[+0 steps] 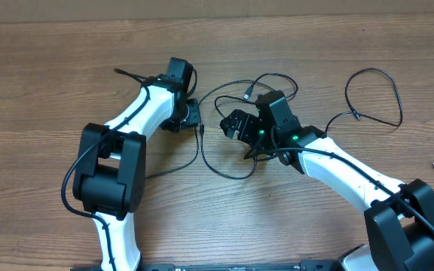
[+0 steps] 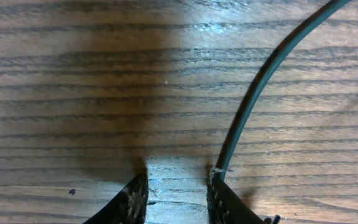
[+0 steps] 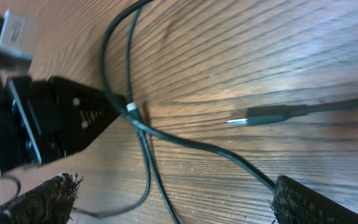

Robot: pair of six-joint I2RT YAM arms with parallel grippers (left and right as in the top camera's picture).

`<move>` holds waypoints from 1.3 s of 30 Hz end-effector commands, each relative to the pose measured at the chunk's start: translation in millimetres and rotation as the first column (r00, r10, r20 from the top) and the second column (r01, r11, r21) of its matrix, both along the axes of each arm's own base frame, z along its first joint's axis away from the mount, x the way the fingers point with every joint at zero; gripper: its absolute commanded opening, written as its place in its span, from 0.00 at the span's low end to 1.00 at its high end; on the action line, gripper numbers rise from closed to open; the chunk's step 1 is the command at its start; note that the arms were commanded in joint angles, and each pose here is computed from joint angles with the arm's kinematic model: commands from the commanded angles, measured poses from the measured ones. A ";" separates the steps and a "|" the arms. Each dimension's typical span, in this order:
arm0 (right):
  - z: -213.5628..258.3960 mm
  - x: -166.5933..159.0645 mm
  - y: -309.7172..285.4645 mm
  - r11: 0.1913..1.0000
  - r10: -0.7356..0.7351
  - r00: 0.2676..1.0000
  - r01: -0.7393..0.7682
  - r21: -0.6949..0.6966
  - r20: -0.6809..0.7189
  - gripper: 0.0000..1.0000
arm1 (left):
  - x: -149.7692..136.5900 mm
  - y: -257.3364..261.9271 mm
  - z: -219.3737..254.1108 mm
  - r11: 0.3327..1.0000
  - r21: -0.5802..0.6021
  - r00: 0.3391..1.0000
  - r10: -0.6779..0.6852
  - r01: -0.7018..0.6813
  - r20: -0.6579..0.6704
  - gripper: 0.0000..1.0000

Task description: Untangle cables

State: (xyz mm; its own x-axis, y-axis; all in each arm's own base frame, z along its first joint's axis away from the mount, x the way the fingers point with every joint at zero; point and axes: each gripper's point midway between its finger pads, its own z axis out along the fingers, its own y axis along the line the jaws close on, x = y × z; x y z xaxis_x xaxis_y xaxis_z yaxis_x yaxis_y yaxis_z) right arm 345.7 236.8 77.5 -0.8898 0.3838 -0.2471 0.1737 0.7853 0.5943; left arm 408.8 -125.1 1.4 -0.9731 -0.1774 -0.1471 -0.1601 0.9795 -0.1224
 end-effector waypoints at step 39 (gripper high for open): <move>-11.8 -11.5 -5.4 0.994 0.078 0.997 -0.079 -0.076 -0.012 1.00 | -19.1 -5.9 -16.3 0.963 -0.108 0.930 -0.266 0.246 -0.253 0.04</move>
